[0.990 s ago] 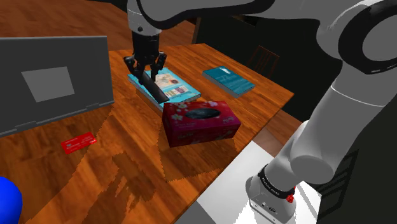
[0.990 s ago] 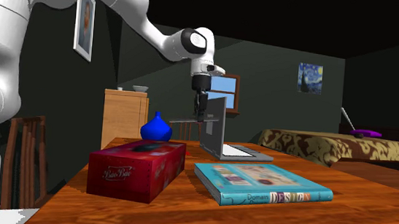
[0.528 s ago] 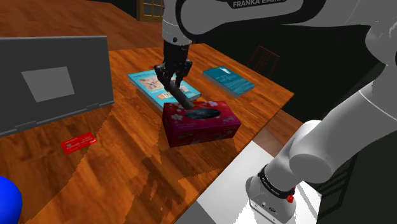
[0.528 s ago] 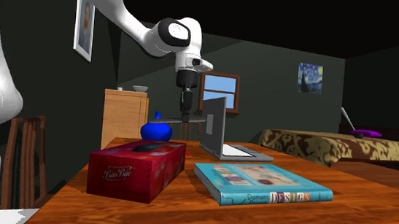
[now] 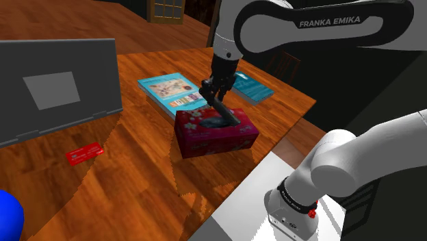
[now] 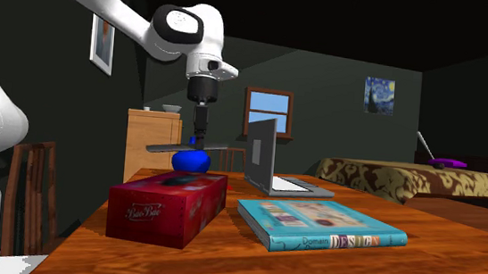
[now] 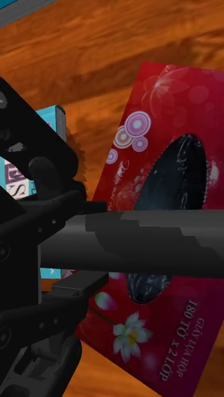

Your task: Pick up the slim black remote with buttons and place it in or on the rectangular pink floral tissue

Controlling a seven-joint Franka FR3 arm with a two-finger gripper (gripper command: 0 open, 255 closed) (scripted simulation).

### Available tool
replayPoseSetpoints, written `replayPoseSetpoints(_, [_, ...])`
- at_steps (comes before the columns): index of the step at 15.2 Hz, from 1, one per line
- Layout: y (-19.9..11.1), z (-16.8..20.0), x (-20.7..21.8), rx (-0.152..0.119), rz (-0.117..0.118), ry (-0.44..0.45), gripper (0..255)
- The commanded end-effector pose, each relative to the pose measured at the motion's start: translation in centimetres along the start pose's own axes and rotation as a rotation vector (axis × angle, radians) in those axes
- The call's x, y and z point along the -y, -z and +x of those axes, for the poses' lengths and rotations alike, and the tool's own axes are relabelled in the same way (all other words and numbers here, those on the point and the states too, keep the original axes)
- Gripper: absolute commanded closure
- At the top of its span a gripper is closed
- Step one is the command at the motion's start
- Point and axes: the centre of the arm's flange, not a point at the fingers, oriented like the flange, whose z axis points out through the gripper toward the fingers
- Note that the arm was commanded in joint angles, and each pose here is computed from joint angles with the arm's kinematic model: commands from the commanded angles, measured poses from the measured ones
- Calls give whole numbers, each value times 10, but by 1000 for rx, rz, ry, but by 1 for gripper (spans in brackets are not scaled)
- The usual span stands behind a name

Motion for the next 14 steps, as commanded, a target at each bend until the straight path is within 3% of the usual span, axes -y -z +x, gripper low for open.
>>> replayPoseSetpoints(1, [-3, -15, -15, 0, 1, 1, 255])
replayPoseSetpoints(14, [-63, -16, -10, 0, 1, 1, 255])
